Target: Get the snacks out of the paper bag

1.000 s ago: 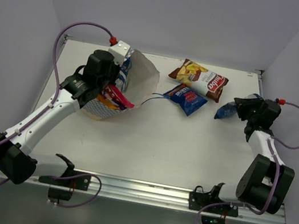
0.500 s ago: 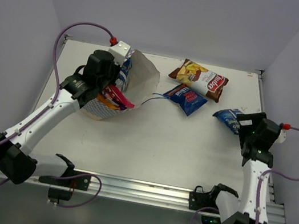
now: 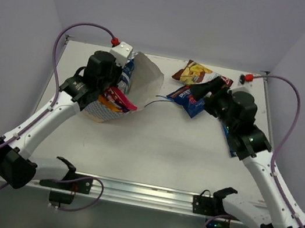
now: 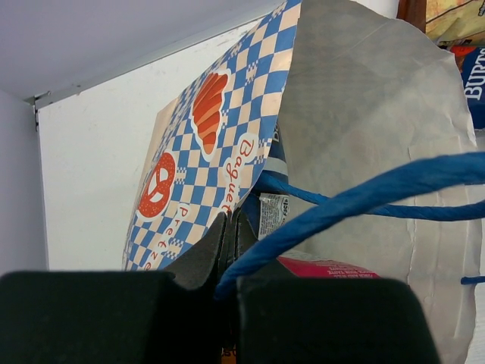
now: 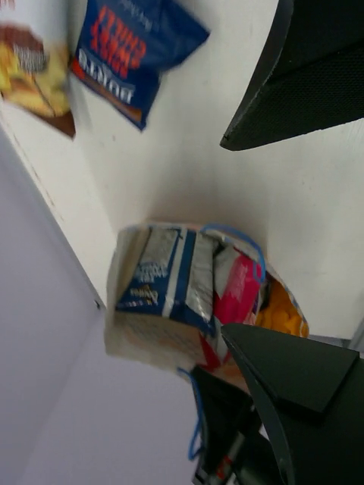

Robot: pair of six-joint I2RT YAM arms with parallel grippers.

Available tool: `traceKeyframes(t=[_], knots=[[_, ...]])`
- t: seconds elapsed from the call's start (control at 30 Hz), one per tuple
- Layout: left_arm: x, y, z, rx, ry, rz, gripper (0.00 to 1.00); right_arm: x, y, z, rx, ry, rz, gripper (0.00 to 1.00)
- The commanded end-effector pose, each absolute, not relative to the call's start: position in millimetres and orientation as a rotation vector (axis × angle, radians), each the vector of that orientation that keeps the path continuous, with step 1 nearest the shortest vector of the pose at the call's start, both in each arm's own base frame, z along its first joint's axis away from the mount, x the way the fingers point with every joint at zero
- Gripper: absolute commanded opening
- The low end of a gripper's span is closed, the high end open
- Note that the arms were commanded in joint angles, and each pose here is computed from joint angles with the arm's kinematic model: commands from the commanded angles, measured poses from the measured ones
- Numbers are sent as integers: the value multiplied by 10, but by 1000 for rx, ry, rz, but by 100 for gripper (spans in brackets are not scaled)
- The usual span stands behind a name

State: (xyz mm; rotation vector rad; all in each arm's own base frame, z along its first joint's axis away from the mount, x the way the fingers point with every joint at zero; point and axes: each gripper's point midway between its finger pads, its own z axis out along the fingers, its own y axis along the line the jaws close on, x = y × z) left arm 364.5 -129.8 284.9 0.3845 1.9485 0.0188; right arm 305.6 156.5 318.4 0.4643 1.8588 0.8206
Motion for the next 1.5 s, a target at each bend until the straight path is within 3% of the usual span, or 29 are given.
traceKeyframes(t=[0.0,0.17,0.3,0.77,0.87,0.9,1.0,1.03,1.13,1.27,1.47], knots=[[3612,-1322,3100,355,1900,-36,0,3295,2168,3489,355,1821,887,98],[3601,-1333,3134,347,1896,-51,0,3520,3079,3607,247,1853,965,94],[3589,-1382,3195,328,1888,-93,0,3798,3671,3166,225,1955,957,94],[3561,-1472,3238,309,1885,-171,0,4279,4499,2291,187,2031,986,95],[3549,-1456,3224,309,1889,-165,0,4320,4543,2217,190,2042,980,82],[3551,-1436,3212,304,1893,-153,0,4319,4547,2210,175,2039,983,68],[3539,-1381,3193,292,1897,-123,0,4265,4514,2391,133,1968,1023,42],[3541,-1356,3185,290,1897,-110,0,4221,4486,2364,117,1964,1021,27],[3531,-1301,3104,286,1913,-76,0,4162,4375,2648,85,1885,1033,8],[3523,-1211,3036,272,1929,-23,0,3986,4259,3028,33,1811,1092,0],[3529,-1129,2944,262,1947,33,0,3680,3970,3658,-35,1678,1159,0]])
